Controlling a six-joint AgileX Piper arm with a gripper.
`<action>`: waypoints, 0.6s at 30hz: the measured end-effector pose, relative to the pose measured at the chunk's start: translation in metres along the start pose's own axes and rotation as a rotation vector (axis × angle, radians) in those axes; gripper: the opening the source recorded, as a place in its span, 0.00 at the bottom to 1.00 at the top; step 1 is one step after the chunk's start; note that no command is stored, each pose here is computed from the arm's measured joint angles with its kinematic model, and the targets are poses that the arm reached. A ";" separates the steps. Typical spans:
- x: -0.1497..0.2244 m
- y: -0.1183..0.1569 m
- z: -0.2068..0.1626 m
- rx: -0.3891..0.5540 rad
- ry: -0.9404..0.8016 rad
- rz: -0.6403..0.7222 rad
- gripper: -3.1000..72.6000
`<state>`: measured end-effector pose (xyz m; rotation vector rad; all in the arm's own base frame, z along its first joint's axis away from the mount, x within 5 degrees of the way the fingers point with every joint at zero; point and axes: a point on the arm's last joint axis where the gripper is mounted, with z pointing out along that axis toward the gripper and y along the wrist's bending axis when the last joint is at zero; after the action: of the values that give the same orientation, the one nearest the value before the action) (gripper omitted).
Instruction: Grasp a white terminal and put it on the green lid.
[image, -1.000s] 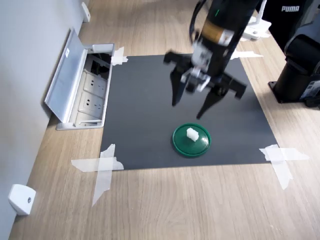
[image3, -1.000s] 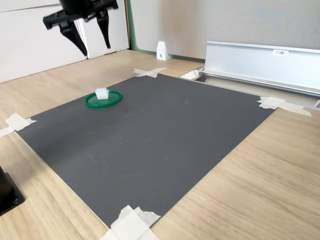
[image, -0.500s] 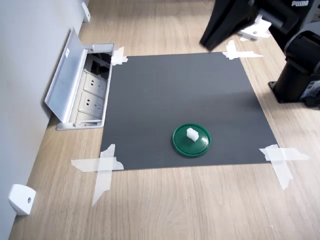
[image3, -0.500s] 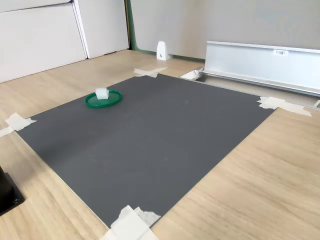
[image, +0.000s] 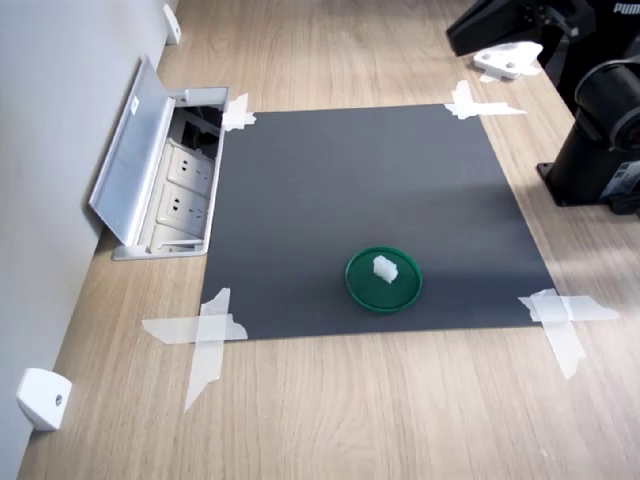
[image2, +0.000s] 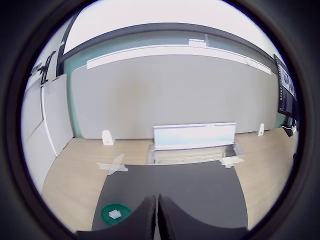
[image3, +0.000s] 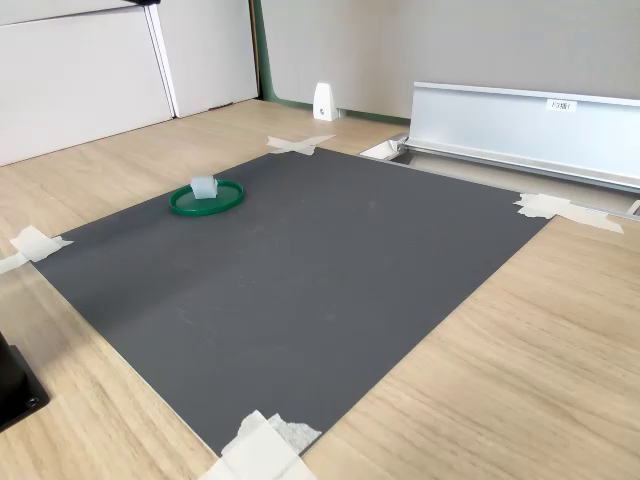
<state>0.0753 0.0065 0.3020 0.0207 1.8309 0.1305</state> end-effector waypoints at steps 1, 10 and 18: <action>0.005 -0.002 -0.005 0.017 -0.021 0.005 0.03; 0.049 -0.009 -0.024 0.110 -0.130 0.033 0.03; 0.074 -0.011 -0.016 0.113 -0.087 0.043 0.03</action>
<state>0.0412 0.0002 0.2333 0.1431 1.7496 0.0555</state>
